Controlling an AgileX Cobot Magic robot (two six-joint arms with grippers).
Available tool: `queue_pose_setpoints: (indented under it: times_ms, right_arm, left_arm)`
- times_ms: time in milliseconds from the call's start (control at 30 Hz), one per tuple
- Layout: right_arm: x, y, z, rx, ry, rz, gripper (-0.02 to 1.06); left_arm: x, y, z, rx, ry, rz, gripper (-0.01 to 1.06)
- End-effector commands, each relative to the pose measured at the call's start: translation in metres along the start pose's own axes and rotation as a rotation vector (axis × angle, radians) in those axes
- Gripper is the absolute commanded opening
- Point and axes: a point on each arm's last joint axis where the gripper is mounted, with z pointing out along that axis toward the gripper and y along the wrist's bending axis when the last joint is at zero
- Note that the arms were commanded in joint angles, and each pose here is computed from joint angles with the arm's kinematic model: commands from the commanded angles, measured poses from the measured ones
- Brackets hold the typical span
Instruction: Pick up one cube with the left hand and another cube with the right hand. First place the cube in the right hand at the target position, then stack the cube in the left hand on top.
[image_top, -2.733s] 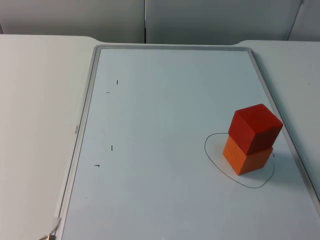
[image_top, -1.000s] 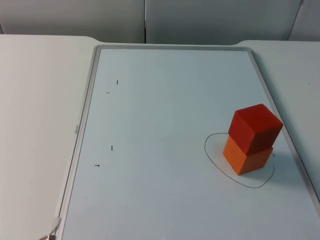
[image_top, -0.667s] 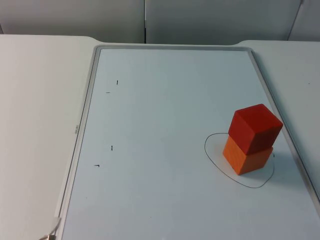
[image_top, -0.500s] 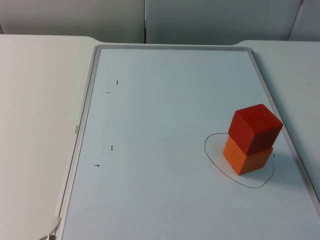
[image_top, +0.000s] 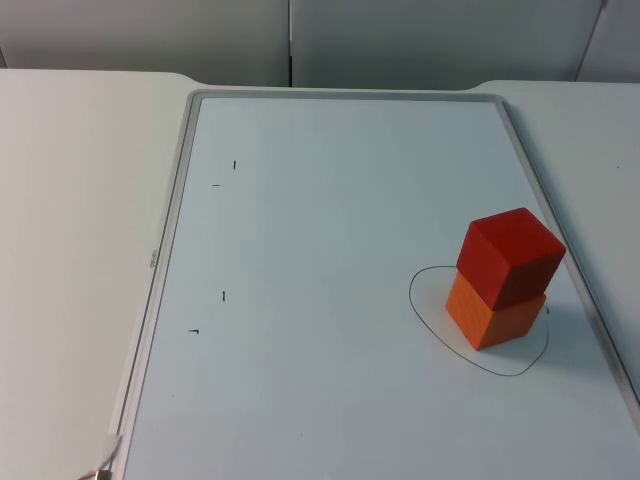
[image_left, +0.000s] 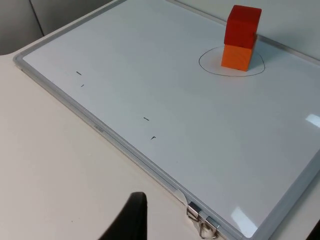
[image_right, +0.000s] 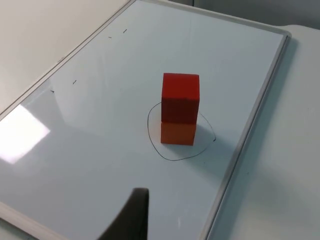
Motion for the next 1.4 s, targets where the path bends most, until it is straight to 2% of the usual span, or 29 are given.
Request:
queue_pose_setpoints:
  times_ms: [0, 133, 300, 467, 500, 633, 767, 1000, 1133, 1233, 1267, 1367]
  right_arm:
    - [0.0, -0.0002, 0.0003, 0.001, -0.012, -0.002, 0.99]
    - [0.0, 0.0, 0.0003, 0.001, -0.011, 0.0, 0.99]
    - [0.0001, 0.0005, 0.0, 0.066, -0.008, 0.034, 0.99]
    - [0.0004, 0.0018, -0.0006, 0.225, 0.0, 0.118, 0.99]
    - [0.0004, 0.0018, -0.0006, 0.225, 0.0, 0.118, 0.99]
    - [0.0005, 0.0026, -0.0008, 0.32, 0.005, 0.169, 0.99]
    - [0.0005, 0.0028, -0.0009, 0.351, 0.006, 0.185, 0.99]
    - [0.0005, 0.003, -0.0008, 0.349, 0.006, 0.186, 0.99]
    - [0.0005, 0.0029, -0.0008, 0.347, 0.006, 0.184, 0.99]
    - [0.0005, 0.0029, -0.0008, 0.347, 0.006, 0.184, 0.99]
    - [0.0005, 0.0029, -0.0008, 0.347, 0.006, 0.184, 0.99]
    - [0.0005, 0.0029, -0.0008, 0.347, 0.006, 0.184, 0.99]
  left_arm:
    - [0.0009, -0.0006, 0.0003, 0.009, -0.002, -0.011, 1.05]
    - [0.0009, -0.001, 0.0003, 0.013, -0.002, -0.013, 1.05]
    - [0.0009, -0.001, 0.0003, 0.013, -0.002, -0.013, 1.05]
    - [0.0009, -0.0008, 0.0003, 0.011, -0.002, -0.01, 1.05]
    - [0.0009, -0.0008, 0.0003, 0.011, -0.002, -0.01, 1.05]
    - [0.0009, -0.0008, 0.0003, 0.011, -0.002, -0.01, 1.05]
    - [0.0009, -0.0008, 0.0003, 0.011, -0.002, -0.008, 1.05]
    - [0.0009, -0.0008, 0.0002, 0.006, -0.002, -0.01, 1.05]
    - [0.0011, -0.0017, -0.0003, -0.05, 0.002, -0.041, 1.05]
    - [0.0015, -0.0032, -0.0012, -0.146, 0.008, -0.093, 1.05]
    - [0.0015, -0.0032, -0.0012, -0.146, 0.008, -0.093, 1.05]
    - [0.0018, -0.005, -0.002, -0.257, 0.016, -0.153, 1.05]
